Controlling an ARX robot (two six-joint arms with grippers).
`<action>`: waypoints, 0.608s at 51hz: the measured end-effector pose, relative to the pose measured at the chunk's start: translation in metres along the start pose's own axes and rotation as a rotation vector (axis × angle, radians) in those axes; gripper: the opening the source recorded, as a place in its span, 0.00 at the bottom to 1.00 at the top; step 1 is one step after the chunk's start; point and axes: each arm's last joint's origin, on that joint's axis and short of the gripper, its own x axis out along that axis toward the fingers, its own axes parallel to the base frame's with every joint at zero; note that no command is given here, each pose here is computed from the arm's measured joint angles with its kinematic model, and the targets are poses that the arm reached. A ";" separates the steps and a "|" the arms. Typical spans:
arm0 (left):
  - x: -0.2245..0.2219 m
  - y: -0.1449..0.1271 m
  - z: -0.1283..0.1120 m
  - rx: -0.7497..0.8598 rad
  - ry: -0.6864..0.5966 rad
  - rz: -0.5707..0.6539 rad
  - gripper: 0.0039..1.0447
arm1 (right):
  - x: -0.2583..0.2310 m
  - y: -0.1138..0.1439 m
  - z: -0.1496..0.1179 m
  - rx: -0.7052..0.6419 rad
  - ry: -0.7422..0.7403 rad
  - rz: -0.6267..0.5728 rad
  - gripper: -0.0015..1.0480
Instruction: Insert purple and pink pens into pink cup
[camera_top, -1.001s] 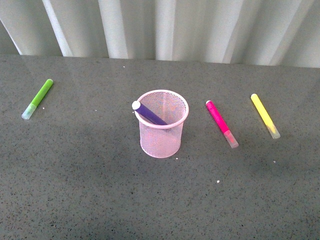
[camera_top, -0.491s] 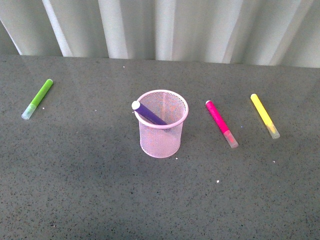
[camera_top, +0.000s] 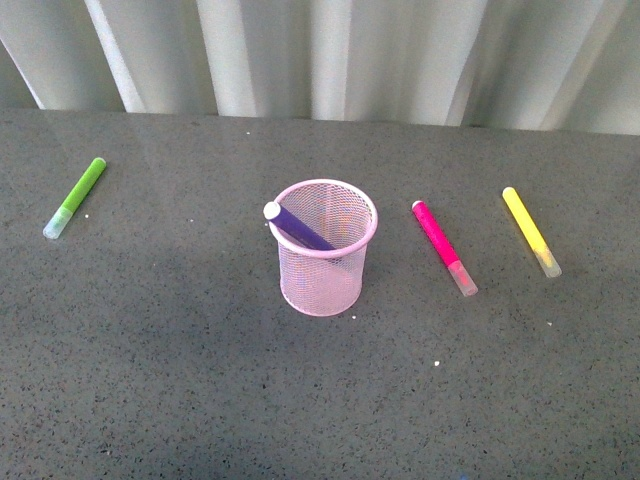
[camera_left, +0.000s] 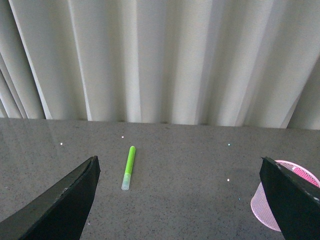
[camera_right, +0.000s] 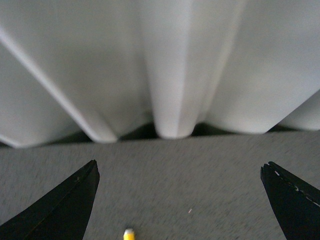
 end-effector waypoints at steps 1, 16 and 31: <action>0.000 0.000 0.000 0.000 0.000 0.000 0.94 | 0.004 0.005 -0.004 -0.004 0.026 0.014 0.93; 0.000 0.000 0.000 0.000 0.000 0.000 0.94 | 0.003 0.092 -0.078 -0.022 0.269 0.329 0.93; 0.000 0.000 0.000 0.000 0.000 0.000 0.94 | 0.030 0.102 -0.127 -0.011 0.417 0.321 0.93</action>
